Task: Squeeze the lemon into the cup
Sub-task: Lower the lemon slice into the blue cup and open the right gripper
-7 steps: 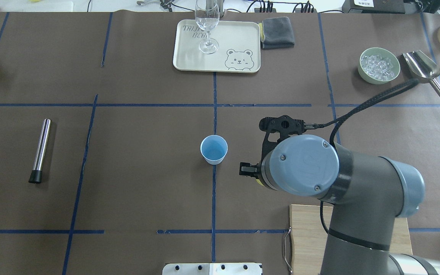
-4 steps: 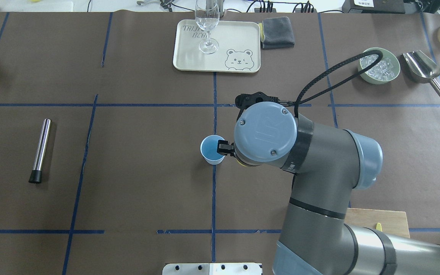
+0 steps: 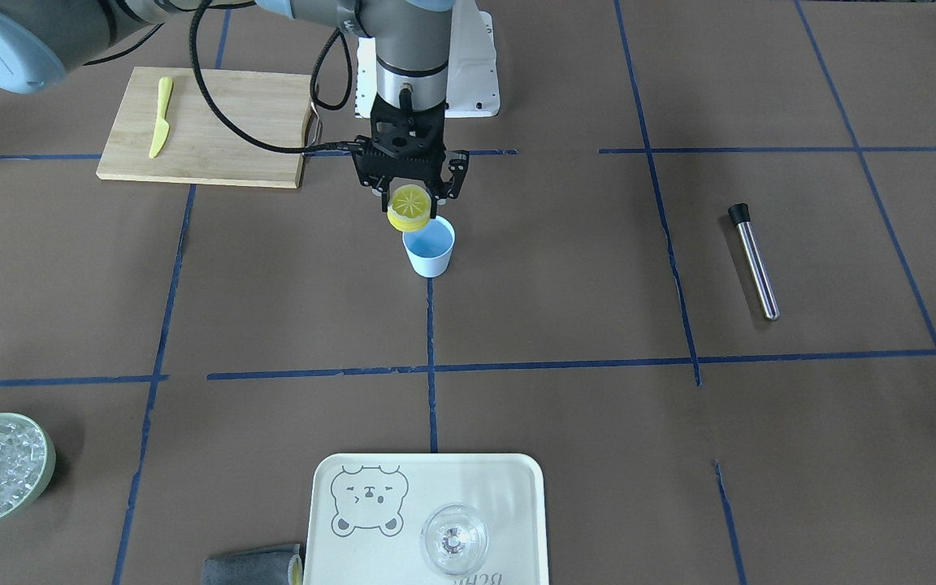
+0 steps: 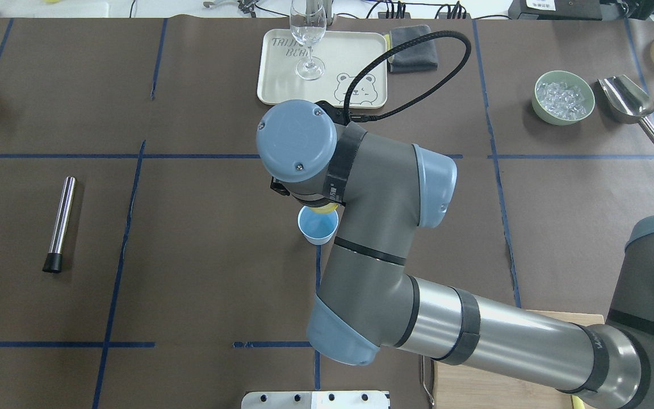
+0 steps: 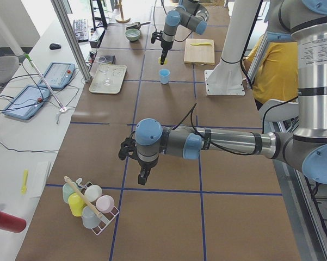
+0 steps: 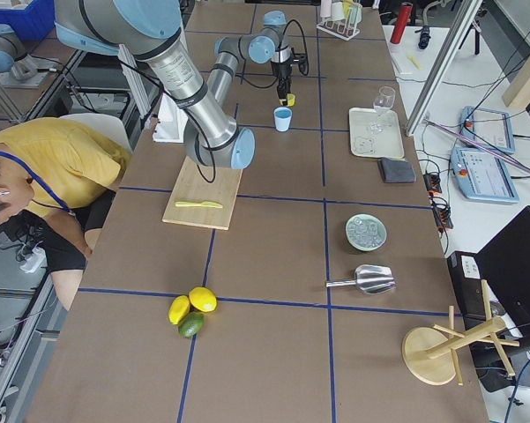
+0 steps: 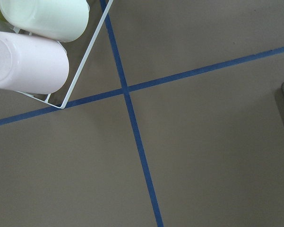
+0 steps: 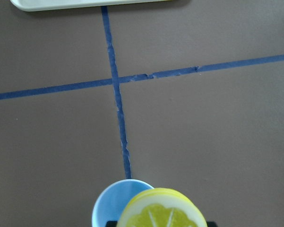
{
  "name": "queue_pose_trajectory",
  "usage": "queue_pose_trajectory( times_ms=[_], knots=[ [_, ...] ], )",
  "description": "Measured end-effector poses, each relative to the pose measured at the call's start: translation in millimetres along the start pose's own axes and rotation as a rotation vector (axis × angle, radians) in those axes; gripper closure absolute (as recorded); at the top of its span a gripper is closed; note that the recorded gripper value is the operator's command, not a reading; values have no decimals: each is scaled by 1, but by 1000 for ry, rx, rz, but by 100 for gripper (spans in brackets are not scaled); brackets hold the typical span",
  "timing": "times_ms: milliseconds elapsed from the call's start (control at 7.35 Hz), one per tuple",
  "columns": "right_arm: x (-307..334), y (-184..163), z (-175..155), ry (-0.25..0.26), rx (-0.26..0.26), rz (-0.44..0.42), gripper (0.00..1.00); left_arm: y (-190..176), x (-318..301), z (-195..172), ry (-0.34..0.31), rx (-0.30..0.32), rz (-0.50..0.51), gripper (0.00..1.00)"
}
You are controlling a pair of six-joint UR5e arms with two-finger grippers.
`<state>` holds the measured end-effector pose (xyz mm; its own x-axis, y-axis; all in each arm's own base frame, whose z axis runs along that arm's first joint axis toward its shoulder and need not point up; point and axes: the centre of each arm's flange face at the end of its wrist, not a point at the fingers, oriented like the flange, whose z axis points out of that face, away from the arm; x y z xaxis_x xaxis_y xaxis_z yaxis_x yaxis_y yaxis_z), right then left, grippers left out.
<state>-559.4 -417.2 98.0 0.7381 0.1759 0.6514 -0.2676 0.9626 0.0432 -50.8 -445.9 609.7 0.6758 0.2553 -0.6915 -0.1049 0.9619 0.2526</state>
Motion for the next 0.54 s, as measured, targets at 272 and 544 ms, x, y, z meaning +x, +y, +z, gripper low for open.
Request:
queue_pose_trajectory(
  times_ms=[272, 544],
  knots=[
    [-10, -2, 13, 15, -5, 1, 100, 1, 0, 0, 0, 0, -2, 0],
    [-12, 4, 23, 31, -16, -5, 100, 1, -1, 0, 1, -1, -2, 0]
  ],
)
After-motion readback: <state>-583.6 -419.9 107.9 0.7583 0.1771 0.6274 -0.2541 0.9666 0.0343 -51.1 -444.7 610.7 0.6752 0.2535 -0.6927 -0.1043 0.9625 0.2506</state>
